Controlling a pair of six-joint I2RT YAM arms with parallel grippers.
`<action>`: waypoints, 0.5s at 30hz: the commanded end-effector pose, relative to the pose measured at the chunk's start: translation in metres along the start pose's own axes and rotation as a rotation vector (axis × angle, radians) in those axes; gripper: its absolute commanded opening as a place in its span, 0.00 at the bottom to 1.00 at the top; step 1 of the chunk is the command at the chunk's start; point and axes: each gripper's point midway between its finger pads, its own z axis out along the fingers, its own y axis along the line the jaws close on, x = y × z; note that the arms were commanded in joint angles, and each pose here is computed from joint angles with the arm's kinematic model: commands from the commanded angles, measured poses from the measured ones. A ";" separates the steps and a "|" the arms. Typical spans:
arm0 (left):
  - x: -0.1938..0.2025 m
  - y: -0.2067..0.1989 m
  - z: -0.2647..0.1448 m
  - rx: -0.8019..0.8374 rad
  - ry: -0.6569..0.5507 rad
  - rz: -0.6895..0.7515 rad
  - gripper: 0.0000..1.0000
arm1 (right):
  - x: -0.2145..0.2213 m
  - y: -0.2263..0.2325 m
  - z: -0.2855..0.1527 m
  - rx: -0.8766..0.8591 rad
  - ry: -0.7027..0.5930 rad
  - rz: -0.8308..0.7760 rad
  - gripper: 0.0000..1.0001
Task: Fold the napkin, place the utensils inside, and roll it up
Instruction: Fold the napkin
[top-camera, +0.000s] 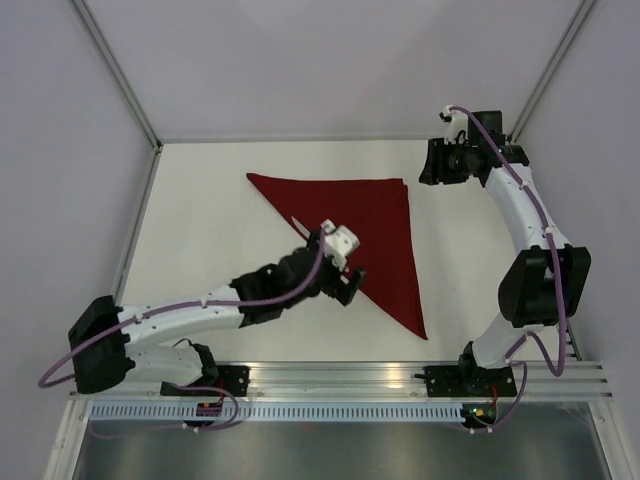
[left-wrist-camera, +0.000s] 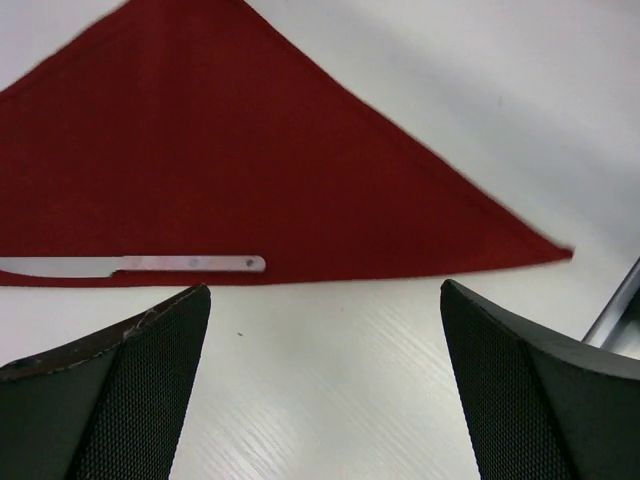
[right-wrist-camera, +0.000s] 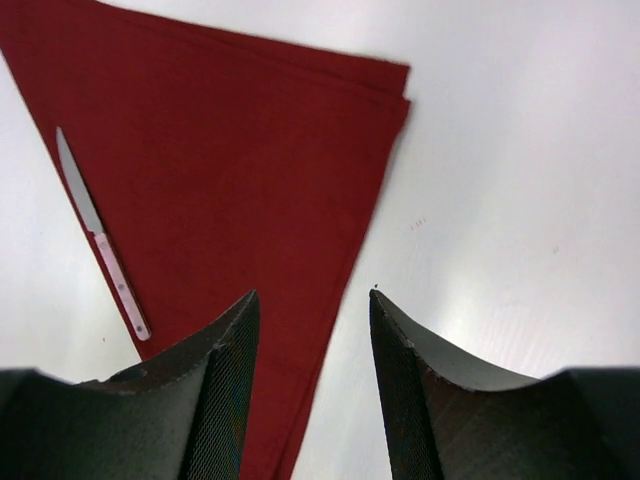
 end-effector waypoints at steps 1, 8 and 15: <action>0.005 -0.018 0.013 -0.071 -0.110 0.233 0.99 | -0.004 -0.020 -0.015 -0.012 -0.050 0.065 0.54; 0.060 -0.099 0.029 0.075 -0.127 0.399 0.93 | -0.004 -0.034 -0.022 0.006 -0.069 0.090 0.54; 0.103 -0.144 0.053 0.097 -0.077 0.543 0.88 | -0.003 -0.035 -0.025 0.010 -0.074 0.092 0.53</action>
